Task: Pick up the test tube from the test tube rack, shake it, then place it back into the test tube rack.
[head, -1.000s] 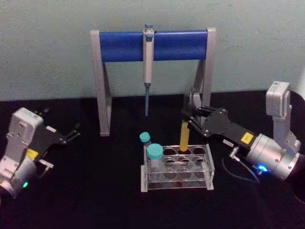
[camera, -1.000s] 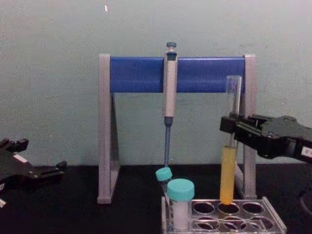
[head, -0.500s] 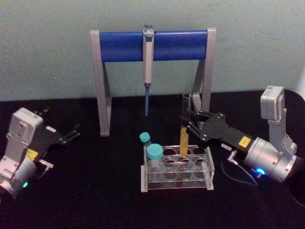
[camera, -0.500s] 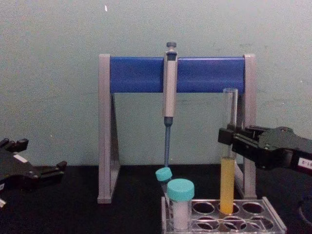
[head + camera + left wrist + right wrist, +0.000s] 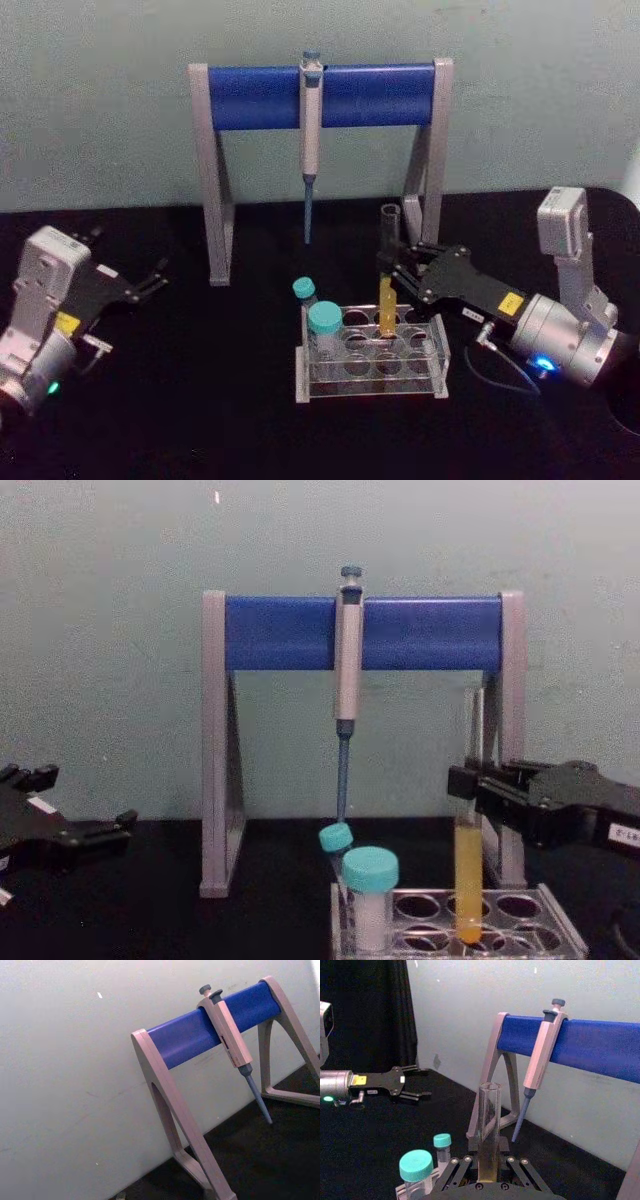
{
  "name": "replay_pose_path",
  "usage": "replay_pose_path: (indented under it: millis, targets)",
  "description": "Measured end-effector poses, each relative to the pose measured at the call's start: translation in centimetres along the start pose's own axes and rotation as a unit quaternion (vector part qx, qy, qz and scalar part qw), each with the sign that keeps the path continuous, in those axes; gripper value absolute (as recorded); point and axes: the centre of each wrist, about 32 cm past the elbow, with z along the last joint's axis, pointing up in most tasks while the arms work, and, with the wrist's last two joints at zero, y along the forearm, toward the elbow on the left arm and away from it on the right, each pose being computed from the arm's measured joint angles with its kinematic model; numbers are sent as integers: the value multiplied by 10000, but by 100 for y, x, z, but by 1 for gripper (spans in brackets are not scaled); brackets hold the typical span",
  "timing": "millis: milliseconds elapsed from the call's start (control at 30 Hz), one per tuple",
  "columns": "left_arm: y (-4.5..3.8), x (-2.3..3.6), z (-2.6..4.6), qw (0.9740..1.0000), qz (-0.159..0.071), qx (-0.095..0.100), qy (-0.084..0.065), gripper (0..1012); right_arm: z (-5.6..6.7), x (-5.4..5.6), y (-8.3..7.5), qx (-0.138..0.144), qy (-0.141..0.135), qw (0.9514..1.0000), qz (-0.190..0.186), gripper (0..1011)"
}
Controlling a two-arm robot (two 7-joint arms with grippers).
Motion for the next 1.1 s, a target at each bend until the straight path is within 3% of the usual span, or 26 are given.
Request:
replay_pose_path:
  millis: [1100]
  targets:
    - [0, 0, 0, 10000, 0, 0, 0, 1001, -93, 19, 33, -318, 94, 9994, 93, 228]
